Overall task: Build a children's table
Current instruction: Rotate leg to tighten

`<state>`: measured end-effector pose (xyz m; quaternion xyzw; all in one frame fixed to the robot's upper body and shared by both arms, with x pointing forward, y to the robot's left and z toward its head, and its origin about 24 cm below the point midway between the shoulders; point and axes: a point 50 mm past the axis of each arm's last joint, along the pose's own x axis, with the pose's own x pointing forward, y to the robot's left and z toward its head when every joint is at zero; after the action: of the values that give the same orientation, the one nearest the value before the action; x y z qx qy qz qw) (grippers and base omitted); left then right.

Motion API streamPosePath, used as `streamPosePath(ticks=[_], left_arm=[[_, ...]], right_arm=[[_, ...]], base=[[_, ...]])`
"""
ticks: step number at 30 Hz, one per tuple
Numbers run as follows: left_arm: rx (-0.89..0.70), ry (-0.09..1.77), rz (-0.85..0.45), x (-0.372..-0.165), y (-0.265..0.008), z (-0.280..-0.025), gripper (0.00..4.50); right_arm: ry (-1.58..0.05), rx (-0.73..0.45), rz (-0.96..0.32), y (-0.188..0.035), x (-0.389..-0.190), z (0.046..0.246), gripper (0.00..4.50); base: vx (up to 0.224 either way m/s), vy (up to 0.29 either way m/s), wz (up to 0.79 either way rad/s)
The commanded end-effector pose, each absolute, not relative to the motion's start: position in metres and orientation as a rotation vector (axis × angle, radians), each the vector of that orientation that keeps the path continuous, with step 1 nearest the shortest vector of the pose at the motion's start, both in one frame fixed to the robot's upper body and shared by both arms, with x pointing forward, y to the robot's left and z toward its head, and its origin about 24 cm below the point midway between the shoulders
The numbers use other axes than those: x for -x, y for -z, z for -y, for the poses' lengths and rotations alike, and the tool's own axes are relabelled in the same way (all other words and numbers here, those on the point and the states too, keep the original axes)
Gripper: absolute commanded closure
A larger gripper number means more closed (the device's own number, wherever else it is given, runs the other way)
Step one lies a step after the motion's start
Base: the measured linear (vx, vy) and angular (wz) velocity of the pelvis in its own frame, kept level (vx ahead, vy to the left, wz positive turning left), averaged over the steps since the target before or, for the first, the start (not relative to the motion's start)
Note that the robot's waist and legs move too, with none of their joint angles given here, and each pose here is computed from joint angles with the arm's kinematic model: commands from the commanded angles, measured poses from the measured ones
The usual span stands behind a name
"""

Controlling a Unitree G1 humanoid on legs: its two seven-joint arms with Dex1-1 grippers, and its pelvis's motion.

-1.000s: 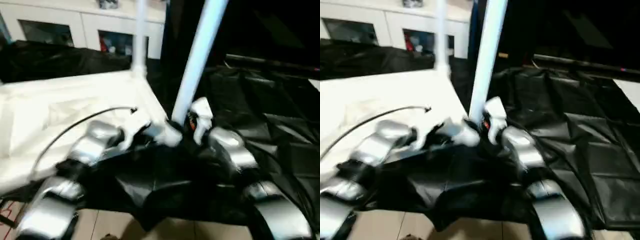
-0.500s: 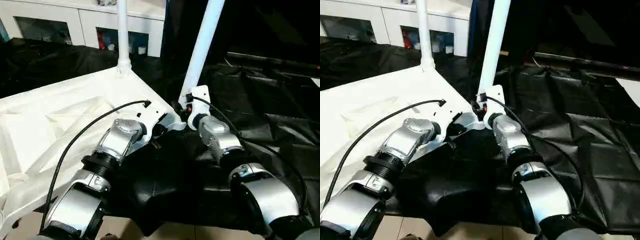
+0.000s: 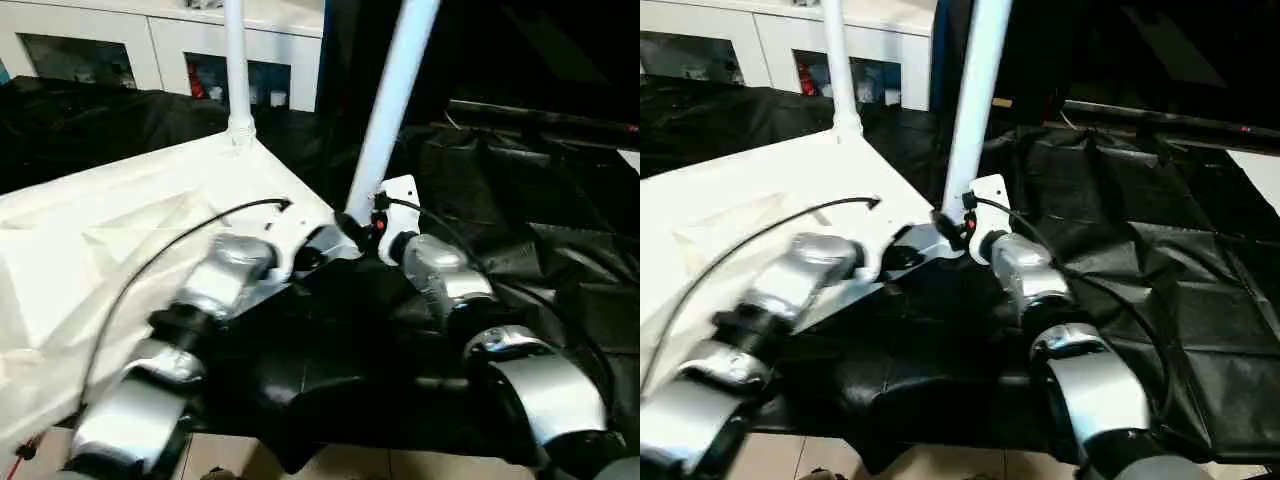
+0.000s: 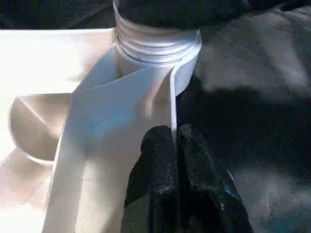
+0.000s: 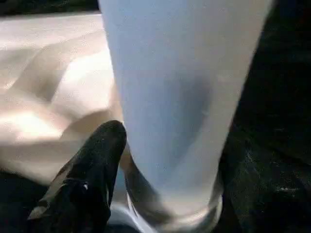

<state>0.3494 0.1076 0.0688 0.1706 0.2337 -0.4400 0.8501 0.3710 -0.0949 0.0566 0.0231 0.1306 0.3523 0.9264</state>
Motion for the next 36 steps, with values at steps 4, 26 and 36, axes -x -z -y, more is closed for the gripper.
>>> streamPosePath(ticks=[4, 26, 36], left_arm=[[-0.375, 1.225, -0.319, -0.336, -0.094, -0.095, 4.5], [-0.421, 1.438, -0.365, -0.32, -0.09, -0.117, 4.5], [-0.402, 1.321, -0.363, -0.326, -0.084, -0.116, 4.5]], right_arm=[[-1.018, 0.015, -0.269, -0.057, -0.355, 0.103, 1.18], [-1.356, 0.134, -0.375, -0.051, -0.316, 0.117, 1.66], [-1.196, 0.069, -0.375, -0.041, -0.32, 0.113, 1.74]], base=[[0.0, 0.0, 0.0], [0.0, 0.0, 0.0], [0.0, 0.0, 0.0]])
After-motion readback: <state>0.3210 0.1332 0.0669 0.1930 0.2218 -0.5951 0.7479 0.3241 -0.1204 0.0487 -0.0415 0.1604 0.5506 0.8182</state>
